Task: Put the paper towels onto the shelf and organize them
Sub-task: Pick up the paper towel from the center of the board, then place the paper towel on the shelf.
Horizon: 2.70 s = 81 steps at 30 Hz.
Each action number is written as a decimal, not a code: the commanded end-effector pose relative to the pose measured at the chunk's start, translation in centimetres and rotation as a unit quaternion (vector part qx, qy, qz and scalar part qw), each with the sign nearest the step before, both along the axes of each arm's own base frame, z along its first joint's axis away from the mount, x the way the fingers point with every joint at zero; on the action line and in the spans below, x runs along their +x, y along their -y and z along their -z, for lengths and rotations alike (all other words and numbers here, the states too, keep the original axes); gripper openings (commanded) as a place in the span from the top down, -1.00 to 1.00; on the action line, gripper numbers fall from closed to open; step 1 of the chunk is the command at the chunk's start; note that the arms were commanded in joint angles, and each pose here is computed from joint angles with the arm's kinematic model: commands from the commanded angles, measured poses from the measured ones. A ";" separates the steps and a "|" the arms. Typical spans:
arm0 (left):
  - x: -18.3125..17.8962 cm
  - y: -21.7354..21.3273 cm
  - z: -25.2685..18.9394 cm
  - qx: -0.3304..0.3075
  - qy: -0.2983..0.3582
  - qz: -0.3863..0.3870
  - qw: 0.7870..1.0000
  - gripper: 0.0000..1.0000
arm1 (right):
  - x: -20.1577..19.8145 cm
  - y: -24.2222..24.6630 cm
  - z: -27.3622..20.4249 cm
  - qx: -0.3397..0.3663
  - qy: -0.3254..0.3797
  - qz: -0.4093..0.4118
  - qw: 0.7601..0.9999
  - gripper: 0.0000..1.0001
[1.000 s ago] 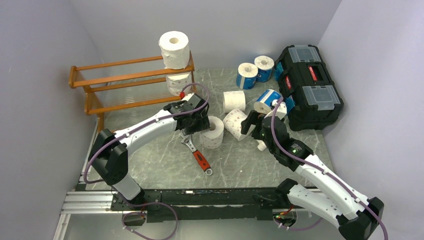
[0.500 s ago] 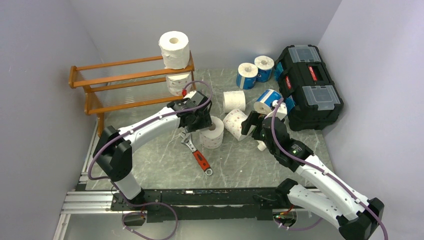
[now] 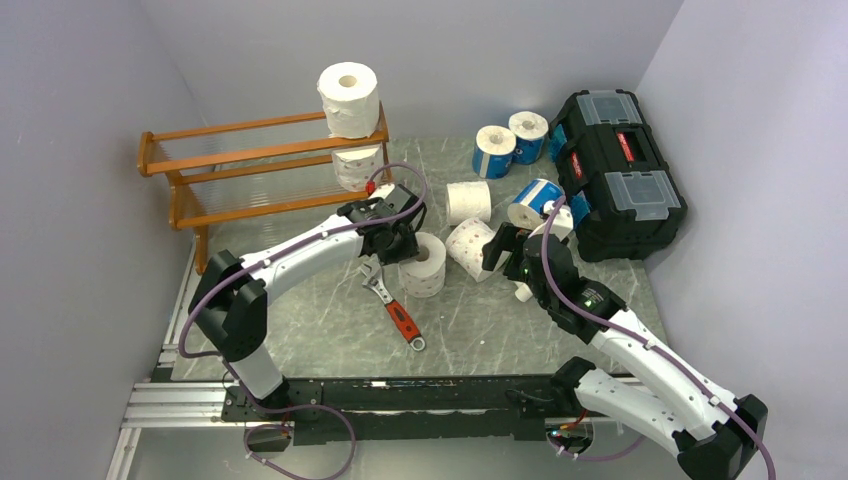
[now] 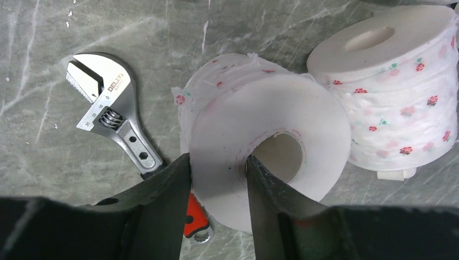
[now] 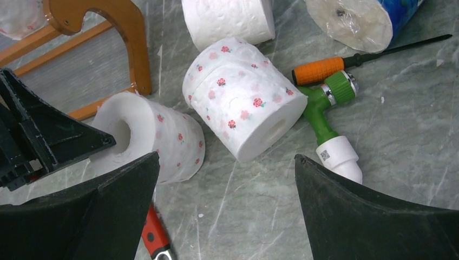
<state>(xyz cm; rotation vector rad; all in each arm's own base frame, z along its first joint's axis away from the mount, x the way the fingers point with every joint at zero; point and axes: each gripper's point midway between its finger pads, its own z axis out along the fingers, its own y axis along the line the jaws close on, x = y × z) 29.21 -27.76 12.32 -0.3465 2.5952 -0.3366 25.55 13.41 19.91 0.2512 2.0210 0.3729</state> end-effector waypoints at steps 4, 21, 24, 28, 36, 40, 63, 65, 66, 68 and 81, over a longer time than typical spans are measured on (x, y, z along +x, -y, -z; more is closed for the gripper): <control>0.3 0.3 -1.1 0.001 0.007 -0.003 1.000 0.35 | -0.1 0.3 -0.2 0.000 0.001 0.005 1.000 -0.93; -3.1 -5.9 -11.9 -0.032 0.083 -0.061 0.994 0.91 | 0.1 -0.2 -1.0 0.009 0.008 -0.002 1.000 -0.93; -3.6 -8.2 -14.9 -0.050 0.107 -0.106 0.987 1.00 | 0.2 -0.3 -1.2 0.010 0.009 -0.003 1.000 -0.93; -4.3 -13.4 -18.7 -0.052 0.129 -0.224 0.965 1.00 | 0.2 -0.4 -1.3 0.013 0.010 -0.005 1.000 -0.94; -4.2 -21.2 -25.1 -0.068 0.140 -0.375 0.914 1.00 | 0.1 -0.5 -1.2 0.018 0.007 -0.007 1.000 -0.94; -2.9 -23.1 -27.7 -0.093 0.180 -0.392 0.898 1.00 | 0.0 -0.3 -1.1 0.015 0.005 -0.004 1.000 -0.94; 1.4 -24.7 -22.4 -0.098 0.143 -0.430 0.886 1.00 | 0.6 -0.8 0.1 0.001 -0.006 -0.007 1.000 -0.94; 1.8 -24.9 -21.6 -0.093 0.127 -0.437 0.885 1.00 | 0.7 -1.0 0.1 0.005 -0.007 -0.010 1.000 -0.94; 2.0 -25.1 -21.2 -0.089 0.118 -0.440 0.886 1.00 | 0.7 -1.2 0.2 0.008 -0.009 -0.011 1.000 -0.94; 2.6 -25.2 -20.6 -0.088 0.102 -0.446 0.885 1.00 | 0.7 -1.4 0.3 0.012 -0.010 -0.015 1.000 -0.94; 6.5 -25.9 -19.2 -0.094 0.057 -0.458 0.882 1.00 | 0.9 -1.9 1.0 0.012 -0.017 -0.020 1.000 -0.94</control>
